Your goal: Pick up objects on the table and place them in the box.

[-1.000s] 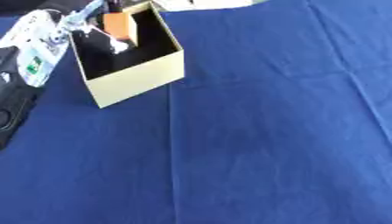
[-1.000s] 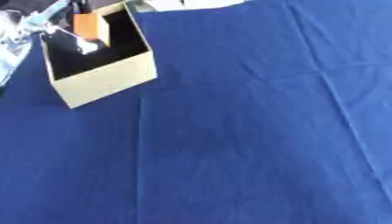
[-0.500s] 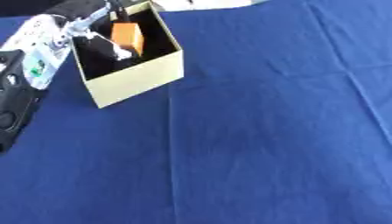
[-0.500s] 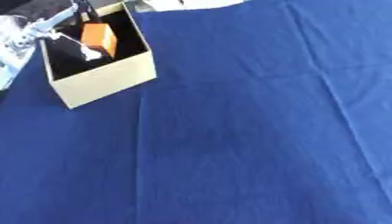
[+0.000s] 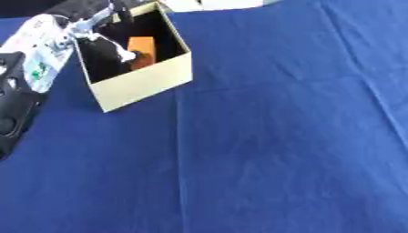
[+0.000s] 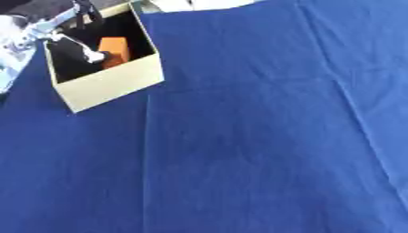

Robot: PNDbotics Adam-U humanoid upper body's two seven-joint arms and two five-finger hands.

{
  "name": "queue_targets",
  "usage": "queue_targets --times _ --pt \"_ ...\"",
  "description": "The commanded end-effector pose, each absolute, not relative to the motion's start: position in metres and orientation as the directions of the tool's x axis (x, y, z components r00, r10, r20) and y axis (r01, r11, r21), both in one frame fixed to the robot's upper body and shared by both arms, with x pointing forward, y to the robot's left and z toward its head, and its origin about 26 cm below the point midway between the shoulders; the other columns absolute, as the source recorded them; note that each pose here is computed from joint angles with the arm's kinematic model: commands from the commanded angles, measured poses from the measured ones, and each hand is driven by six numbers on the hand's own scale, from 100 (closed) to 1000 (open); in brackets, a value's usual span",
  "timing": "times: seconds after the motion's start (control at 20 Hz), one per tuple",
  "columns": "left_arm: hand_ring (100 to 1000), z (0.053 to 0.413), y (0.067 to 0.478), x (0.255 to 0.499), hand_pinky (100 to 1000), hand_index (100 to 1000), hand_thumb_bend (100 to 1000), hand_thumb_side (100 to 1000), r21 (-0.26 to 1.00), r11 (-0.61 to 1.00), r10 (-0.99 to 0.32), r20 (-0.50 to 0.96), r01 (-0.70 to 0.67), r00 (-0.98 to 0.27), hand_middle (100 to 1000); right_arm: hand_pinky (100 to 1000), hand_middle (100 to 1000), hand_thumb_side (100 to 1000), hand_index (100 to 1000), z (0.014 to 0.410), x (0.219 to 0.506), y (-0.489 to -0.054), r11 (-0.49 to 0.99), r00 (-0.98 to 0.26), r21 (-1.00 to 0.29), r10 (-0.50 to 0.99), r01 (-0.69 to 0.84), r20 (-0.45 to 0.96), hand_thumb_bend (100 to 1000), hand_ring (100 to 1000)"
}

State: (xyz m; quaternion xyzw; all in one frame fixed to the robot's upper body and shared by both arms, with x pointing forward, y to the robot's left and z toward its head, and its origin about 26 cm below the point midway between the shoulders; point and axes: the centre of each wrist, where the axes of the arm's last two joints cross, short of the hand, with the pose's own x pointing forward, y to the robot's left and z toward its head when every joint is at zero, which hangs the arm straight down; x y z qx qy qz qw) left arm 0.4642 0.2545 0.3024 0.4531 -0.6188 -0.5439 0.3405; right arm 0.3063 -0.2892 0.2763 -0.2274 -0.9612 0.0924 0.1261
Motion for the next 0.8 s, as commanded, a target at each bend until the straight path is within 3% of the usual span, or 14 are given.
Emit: queue_targets --times 0.05,0.3,0.55,0.6,0.8 --pt "565 0.328 0.258 0.452 423 742 485 387 0.966 0.033 -0.928 -0.066 -0.256 -0.365 657 814 601 800 738 0.286 0.301 -0.291 0.878 -0.87 -0.223 0.462 0.423 0.17 100 758" --pt "552 0.358 0.25 0.418 419 736 416 401 0.923 0.155 -0.899 -0.017 -0.353 -0.438 650 815 602 796 738 0.286 0.301 -0.292 0.876 -0.868 -0.222 0.468 0.429 0.168 100 759" --pt "569 0.38 0.243 0.36 453 761 489 450 0.849 0.262 -0.85 -0.023 -0.46 -0.526 661 815 604 795 739 0.286 0.301 -0.293 0.872 -0.865 -0.223 0.474 0.436 0.164 100 760" --pt "572 0.382 0.243 0.348 461 769 526 506 0.828 0.293 -0.838 -0.018 -0.477 -0.546 668 816 604 792 739 0.286 0.301 -0.293 0.871 -0.865 -0.224 0.475 0.437 0.163 100 760" --pt "574 0.383 0.245 0.302 474 776 531 600 0.727 0.445 -0.782 0.031 -0.523 -0.623 673 816 606 791 739 0.287 0.301 -0.294 0.87 -0.864 -0.221 0.478 0.441 0.157 100 761"
